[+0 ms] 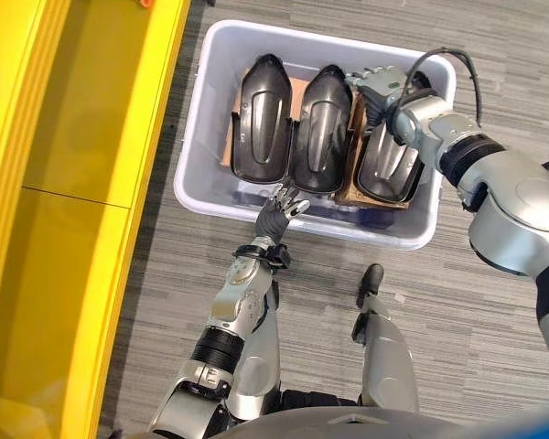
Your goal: Move parts from the plastic box to the shelf.
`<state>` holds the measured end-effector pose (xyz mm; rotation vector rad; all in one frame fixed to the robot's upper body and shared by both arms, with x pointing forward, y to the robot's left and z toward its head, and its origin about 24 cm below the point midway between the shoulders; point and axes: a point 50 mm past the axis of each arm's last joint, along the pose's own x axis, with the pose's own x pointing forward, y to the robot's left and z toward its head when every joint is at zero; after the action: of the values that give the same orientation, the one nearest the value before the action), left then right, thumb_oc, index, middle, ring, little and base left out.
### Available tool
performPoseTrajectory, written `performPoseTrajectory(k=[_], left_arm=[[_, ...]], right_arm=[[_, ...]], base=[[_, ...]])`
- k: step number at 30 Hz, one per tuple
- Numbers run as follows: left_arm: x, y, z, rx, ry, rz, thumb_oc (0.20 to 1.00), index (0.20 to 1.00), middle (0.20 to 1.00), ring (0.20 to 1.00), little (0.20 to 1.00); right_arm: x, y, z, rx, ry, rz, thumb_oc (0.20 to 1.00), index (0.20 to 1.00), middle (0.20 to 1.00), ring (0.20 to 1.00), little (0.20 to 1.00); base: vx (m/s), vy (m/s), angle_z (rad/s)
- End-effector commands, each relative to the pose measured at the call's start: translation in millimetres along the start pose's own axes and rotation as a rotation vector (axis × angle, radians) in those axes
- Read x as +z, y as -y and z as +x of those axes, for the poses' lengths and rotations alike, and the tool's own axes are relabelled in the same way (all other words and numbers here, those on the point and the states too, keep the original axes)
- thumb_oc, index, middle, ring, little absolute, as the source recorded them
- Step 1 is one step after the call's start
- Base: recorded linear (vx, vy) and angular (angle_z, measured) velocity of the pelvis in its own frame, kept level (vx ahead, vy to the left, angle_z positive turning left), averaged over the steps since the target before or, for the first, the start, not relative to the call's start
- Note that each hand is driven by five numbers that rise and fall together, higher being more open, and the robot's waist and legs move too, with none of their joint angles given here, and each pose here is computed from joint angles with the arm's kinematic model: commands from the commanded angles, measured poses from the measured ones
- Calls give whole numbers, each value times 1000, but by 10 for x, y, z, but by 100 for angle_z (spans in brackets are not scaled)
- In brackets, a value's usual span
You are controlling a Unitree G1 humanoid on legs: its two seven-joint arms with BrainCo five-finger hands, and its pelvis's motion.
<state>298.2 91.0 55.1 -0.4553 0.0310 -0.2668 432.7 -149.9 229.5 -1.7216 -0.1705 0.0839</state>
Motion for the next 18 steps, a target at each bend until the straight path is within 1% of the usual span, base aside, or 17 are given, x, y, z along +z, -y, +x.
performPoseTrajectory(k=[1, 3, 8, 11, 18], left_arm=[[146, 346, 51, -125, 101, -43, 1000, 1000, 1000, 1000, 1000], [123, 374, 70, -135, 89, -50, 1000, 1000, 1000, 1000, 1000], [100, 401, 77, -136, 87, -83, 1000, 1000, 1000, 1000, 1000], [107, 404, 79, -133, 94, -88, 1000, 1000, 1000, 1000, 1000], [92, 416, 68, -134, 95, -101, 1000, 1000, 1000, 1000, 1000]], right_arm=[[-159, 453, 3, -122, -54, -36, 1000, 1000, 1000, 1000, 1000], [-296, 411, -28, -123, -99, -43, 1000, 1000, 1000, 1000, 1000], [-457, 484, -75, -180, -144, -2, 1000, 1000, 1000, 1000, 1000], [-485, 481, -84, -189, -153, 12, 1000, 1000, 1000, 1000, 1000], [-592, 352, -118, -164, -194, 34, 1000, 1000, 1000, 1000, 1000]], base=[[-13, 44, 12], [-15, 51, 8], [-11, 28, 2], [-9, 24, 4], [-2, 12, 1]])
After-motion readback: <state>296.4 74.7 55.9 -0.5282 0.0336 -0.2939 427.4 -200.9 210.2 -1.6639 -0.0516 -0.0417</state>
